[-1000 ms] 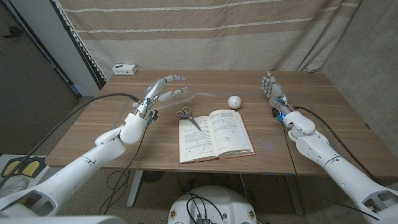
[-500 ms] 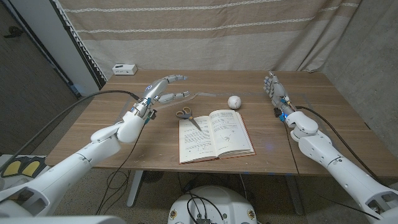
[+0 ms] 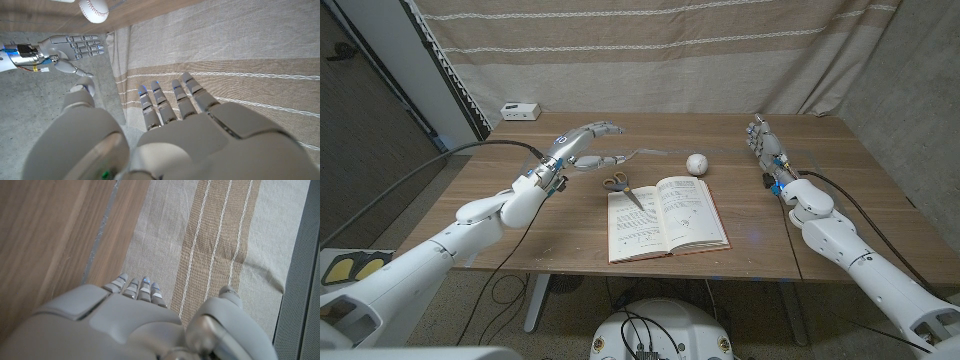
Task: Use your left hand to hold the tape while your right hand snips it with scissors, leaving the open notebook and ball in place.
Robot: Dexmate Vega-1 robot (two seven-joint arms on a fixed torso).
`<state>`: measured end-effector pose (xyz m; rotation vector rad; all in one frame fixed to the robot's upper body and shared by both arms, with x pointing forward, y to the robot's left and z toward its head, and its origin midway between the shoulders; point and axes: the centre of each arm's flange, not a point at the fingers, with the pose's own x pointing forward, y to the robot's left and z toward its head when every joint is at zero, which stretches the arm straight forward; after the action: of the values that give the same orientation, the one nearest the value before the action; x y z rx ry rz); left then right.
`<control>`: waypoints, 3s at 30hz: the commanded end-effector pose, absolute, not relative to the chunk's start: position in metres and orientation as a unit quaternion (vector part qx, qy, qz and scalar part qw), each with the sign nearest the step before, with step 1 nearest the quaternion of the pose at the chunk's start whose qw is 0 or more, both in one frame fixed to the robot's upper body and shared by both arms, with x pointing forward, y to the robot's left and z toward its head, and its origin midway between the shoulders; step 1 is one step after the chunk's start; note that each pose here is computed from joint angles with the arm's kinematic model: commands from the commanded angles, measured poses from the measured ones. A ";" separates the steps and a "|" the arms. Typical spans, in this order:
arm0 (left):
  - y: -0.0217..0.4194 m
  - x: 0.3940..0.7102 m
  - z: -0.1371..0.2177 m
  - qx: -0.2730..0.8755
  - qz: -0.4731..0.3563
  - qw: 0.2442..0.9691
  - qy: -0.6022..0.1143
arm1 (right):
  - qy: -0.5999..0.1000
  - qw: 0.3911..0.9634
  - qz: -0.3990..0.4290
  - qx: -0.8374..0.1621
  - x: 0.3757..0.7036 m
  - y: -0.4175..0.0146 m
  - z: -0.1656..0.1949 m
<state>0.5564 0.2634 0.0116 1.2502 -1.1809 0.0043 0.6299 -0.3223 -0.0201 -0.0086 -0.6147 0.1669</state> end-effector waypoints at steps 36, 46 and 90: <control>0.244 0.548 0.012 0.666 0.015 0.532 -0.523 | -0.300 0.950 0.081 -0.007 0.631 -0.342 -0.029; 0.243 0.549 0.017 0.682 0.011 0.501 -0.532 | -0.307 0.949 0.076 -0.009 0.633 -0.341 -0.026; 0.222 0.560 0.015 0.722 -0.075 0.420 -0.545 | -0.309 0.948 0.071 -0.017 0.631 -0.357 -0.022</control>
<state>0.5497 0.2286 0.0120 1.7990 -1.3531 -0.1192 0.6273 -0.3521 -0.0244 -0.0318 -0.6300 0.1466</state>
